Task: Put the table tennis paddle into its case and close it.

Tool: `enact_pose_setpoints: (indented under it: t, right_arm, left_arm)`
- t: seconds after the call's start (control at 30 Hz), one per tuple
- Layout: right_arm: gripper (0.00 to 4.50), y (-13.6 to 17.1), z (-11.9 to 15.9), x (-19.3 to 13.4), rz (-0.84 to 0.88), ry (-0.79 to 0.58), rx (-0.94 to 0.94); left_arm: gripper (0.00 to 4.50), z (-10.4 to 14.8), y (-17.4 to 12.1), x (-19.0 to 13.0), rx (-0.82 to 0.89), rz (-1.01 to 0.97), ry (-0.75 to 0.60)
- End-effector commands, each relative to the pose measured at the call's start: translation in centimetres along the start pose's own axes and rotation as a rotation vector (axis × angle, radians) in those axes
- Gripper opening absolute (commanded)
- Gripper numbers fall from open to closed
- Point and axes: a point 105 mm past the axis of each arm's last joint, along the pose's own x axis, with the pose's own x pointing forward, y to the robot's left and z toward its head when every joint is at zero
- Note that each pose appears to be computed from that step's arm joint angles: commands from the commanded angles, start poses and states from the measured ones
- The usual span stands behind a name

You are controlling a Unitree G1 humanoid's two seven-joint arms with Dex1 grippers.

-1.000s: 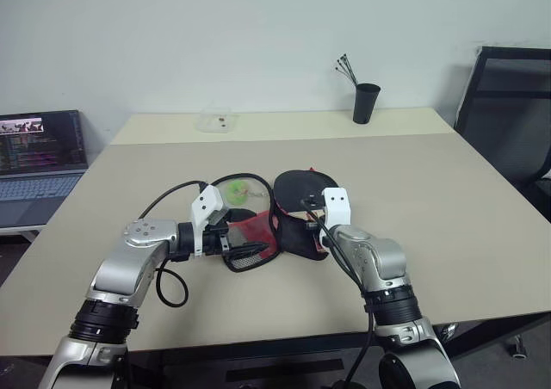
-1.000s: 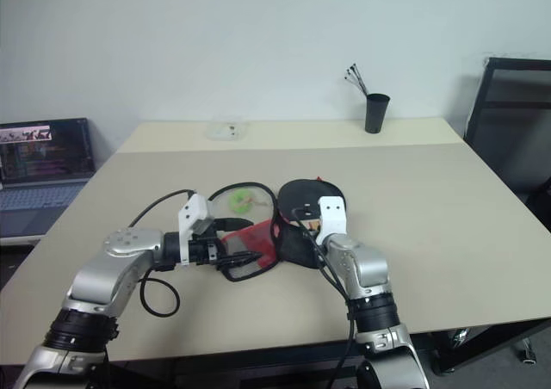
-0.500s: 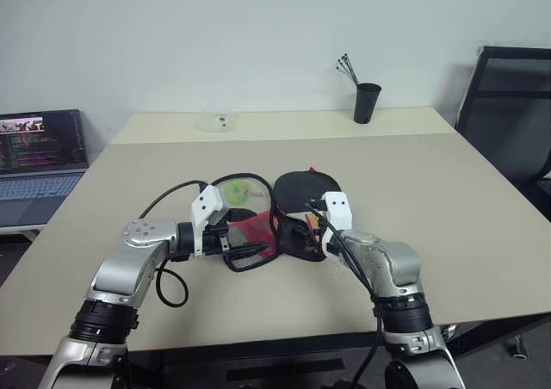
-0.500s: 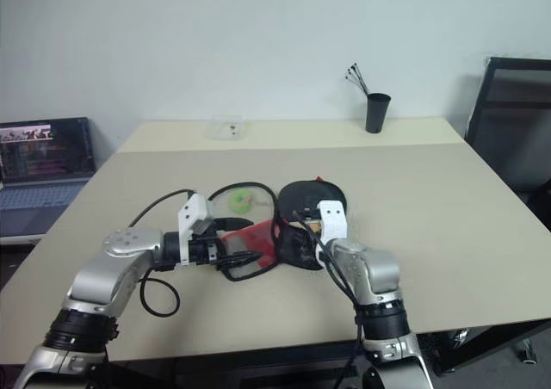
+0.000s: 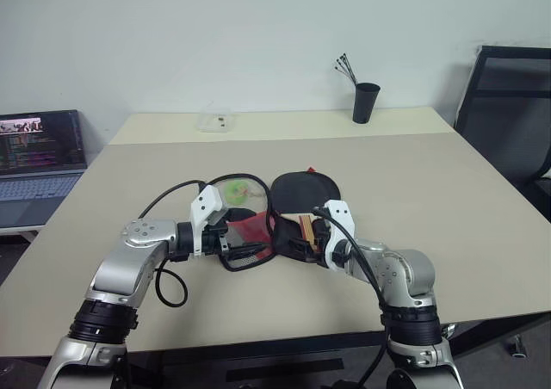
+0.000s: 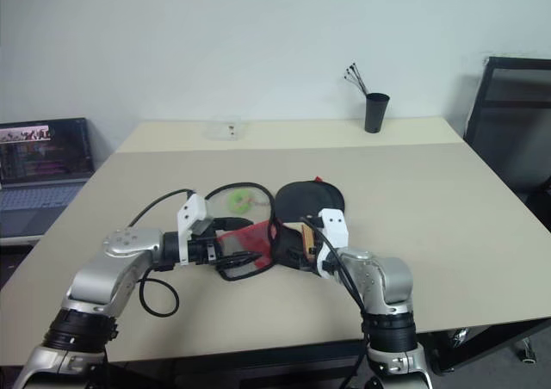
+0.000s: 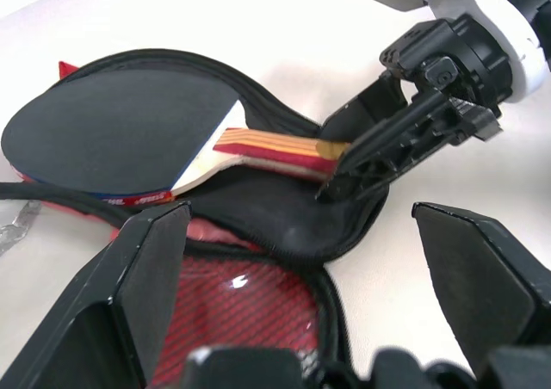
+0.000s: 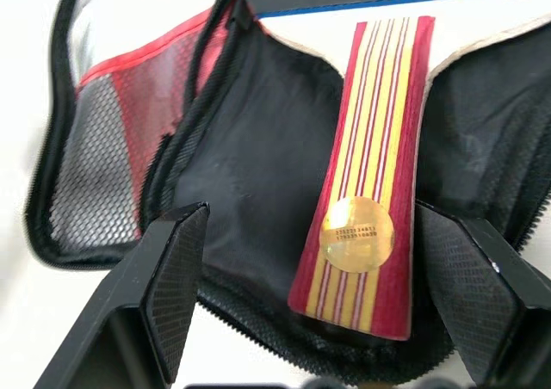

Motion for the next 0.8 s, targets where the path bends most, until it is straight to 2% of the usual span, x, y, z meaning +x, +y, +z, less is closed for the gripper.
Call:
enact_pose_setpoints:
  t: [0.03,0.27,0.43,0.8]
  right_arm:
    - [3.98,1.4,1.6,-0.6,0.054,-0.061,-0.043]
    - [3.98,-0.8,1.7,-1.8,0.003,-0.06,-0.158]
    - [3.98,-1.8,1.9,-2.1,-0.029,-0.073,-0.171]
    - [3.98,0.7,2.9,0.1,-0.036,-0.145,-0.242]
  left_arm:
    - [4.5,0.8,0.4,-0.9,0.035,0.033,-0.02]
    - [4.5,0.6,0.6,-1.3,0.028,0.056,-0.018]
    - [4.5,0.6,0.7,-1.4,0.026,0.064,-0.017]
    - [4.5,0.6,1.2,-1.8,0.031,0.085,-0.01]
